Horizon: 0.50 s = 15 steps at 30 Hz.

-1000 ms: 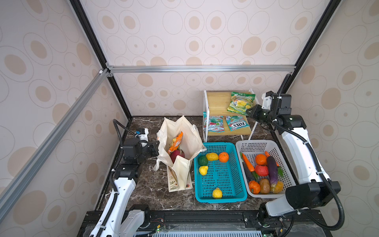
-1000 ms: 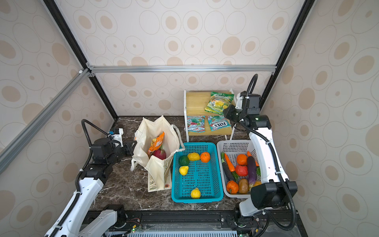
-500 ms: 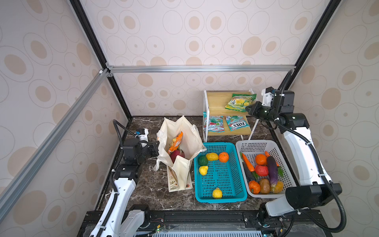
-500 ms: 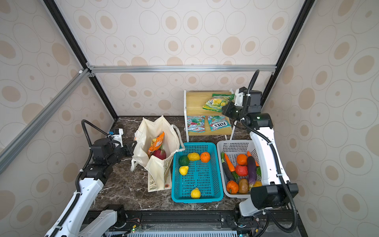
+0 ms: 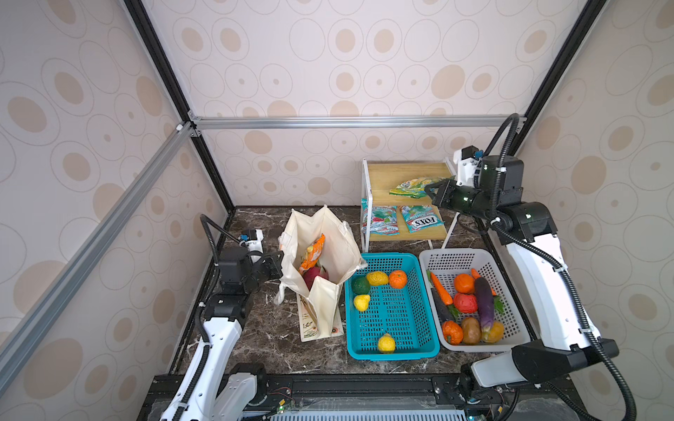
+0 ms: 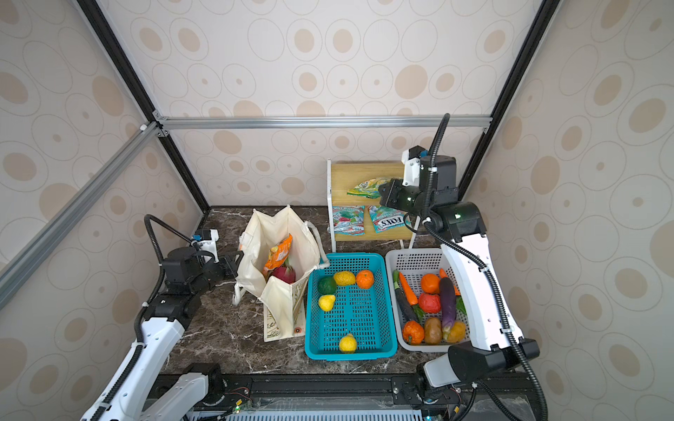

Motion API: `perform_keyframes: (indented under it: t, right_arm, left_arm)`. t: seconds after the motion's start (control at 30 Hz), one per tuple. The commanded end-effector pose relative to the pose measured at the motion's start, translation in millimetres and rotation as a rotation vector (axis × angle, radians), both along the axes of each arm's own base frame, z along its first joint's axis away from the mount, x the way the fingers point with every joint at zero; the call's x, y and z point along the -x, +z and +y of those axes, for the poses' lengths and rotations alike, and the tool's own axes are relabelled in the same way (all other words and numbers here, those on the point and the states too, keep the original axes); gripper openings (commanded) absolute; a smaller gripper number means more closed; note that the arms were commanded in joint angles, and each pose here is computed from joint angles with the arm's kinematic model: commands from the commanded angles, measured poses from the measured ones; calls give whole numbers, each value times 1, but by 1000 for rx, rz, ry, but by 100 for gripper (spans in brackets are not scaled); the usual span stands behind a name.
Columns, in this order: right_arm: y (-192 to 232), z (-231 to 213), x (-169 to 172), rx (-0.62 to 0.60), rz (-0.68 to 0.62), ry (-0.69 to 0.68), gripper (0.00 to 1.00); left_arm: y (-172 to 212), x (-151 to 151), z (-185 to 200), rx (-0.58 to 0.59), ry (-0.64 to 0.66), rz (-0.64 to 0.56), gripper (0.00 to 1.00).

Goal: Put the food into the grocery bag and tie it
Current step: 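Pull the Spring Tea bag off the shelf and carry it over the tote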

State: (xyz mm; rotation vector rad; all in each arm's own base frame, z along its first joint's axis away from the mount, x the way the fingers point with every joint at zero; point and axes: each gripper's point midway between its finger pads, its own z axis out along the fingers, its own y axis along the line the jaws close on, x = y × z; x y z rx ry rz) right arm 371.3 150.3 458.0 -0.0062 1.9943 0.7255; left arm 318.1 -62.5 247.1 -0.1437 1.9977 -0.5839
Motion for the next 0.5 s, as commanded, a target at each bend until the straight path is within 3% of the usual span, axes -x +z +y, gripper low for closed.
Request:
perform_keyframes:
  t: [0.0,0.2,0.47]
  right_arm:
    - [31,7,28,-5,-84,37,0]
    - [44,38,58,-27,-129,137,0]
    - [24,105,86,4,-87,324,0]
  left_arm:
    - [-1,4,-5,22,-19,2,0]
    - [0,2,-5,39,-12,-3,0]
    - [-1,3,-9,83,-22,-16,0]
